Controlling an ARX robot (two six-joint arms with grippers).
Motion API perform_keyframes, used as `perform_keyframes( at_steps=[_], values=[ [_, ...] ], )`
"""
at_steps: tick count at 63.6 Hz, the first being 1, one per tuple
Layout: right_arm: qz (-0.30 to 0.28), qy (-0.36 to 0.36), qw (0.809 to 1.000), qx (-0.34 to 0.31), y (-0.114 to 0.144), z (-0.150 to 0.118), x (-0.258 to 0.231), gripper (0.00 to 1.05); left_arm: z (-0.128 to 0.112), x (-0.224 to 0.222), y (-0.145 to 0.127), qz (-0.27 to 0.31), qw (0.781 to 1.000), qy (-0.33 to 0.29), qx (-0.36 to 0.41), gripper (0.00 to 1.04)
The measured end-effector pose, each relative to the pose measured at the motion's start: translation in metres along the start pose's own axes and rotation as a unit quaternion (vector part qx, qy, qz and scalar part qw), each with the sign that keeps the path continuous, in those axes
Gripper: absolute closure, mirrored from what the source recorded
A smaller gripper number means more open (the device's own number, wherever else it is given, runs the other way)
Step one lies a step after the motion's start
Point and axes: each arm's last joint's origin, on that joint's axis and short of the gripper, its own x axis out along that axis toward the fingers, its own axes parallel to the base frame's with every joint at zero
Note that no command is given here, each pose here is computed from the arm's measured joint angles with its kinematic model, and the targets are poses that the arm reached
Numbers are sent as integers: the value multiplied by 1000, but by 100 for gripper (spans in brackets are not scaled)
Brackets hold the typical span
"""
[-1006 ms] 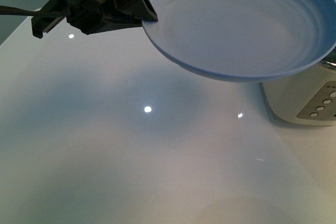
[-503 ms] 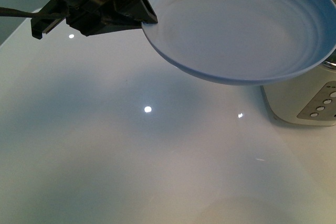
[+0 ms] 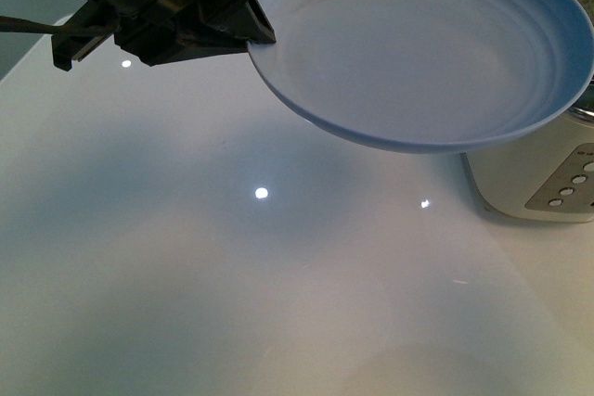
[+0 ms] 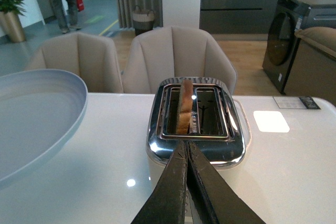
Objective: Left arm holds plate, right arm toasts bread
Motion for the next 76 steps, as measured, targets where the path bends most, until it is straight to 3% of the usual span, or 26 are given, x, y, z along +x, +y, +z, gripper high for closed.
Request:
perform_keyframes(
  at_steps=[44,62,73,76],
  values=[
    [1,2,1000,0,0,-3,-17,102,-1,0,0,1,1000,1,1,102],
    [1,2,1000,0,0,-3,-17,57,-1,0,-1,0,1000,2,1,102],
    [1,2,1000,0,0,-3,-17,17,-1,0,-1,0,1000,2,1,102],
    [1,2,1000,0,0,-3,-17,11,-1,0,-1,0,1000,2,1,102]
  ],
)
